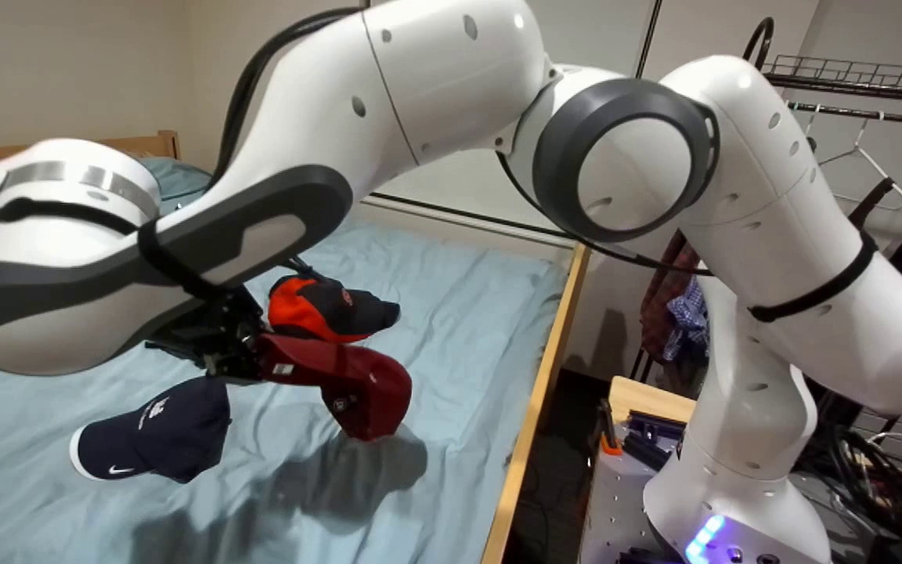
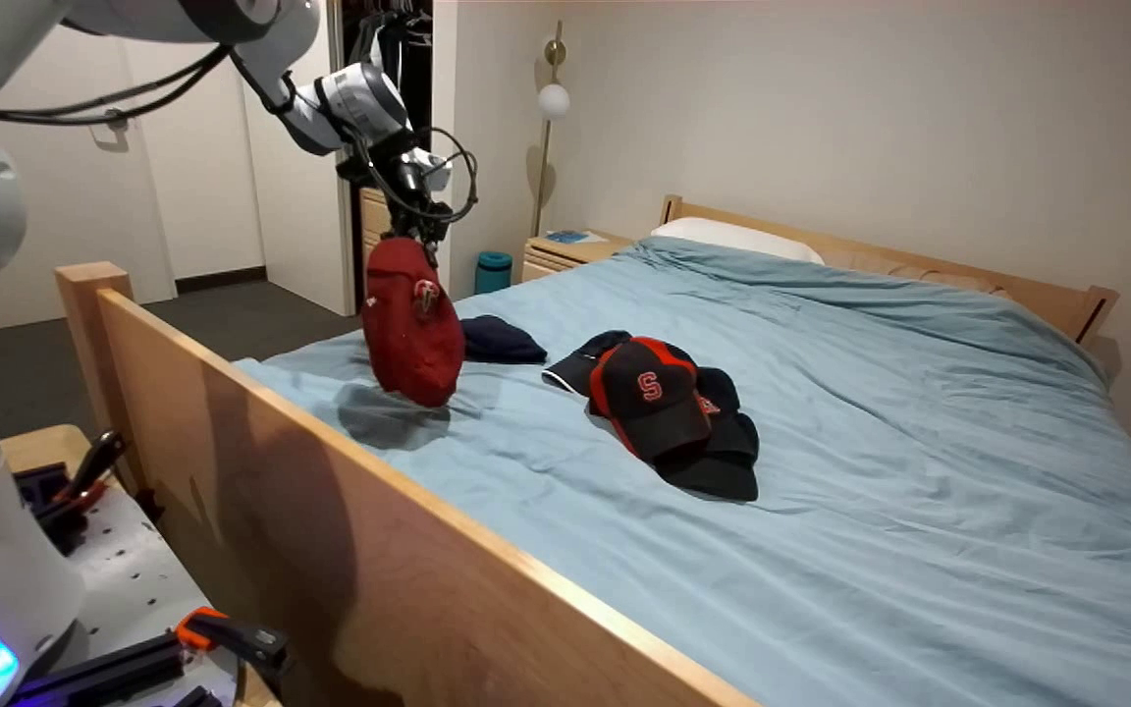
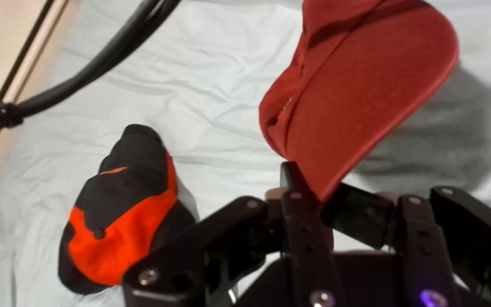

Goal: Put the maroon cape on top of the left most black capes

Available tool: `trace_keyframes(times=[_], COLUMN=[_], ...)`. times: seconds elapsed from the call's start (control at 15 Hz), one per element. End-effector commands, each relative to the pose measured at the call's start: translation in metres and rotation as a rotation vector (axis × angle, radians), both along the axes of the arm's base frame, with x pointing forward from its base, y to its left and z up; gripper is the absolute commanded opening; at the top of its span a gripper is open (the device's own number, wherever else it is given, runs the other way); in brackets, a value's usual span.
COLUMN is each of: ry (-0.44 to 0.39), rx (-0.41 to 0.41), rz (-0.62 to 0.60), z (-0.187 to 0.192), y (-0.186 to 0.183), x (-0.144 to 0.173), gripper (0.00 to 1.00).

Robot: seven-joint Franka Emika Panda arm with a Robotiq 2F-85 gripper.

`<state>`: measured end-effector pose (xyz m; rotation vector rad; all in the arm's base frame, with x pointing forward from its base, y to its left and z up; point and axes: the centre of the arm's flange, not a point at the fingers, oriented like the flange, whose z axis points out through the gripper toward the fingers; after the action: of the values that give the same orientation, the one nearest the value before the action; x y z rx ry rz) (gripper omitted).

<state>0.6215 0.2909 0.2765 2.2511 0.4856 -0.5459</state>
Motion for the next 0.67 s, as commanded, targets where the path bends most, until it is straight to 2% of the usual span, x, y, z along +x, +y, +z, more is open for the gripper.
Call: trace_keyframes(times=[0.0, 0.13, 0.27, 0.4, 0.6], ry=[-0.007, -0.022, -0.020, -0.091, -0.199], rx=[-0.004, 0.006, 0.006, 0.026, -0.025], rz=[0.048, 0.097, 0.108, 0.205, 0.364], z=[0.016, 0.037, 0.039, 0.048, 0.087], y=[0.000, 0.000, 0.000, -0.014, -0.050], x=[0.003, 0.006, 0.004, 0.010, 0.020], gripper=[0.07, 0.07, 0.06, 0.06, 0.06])
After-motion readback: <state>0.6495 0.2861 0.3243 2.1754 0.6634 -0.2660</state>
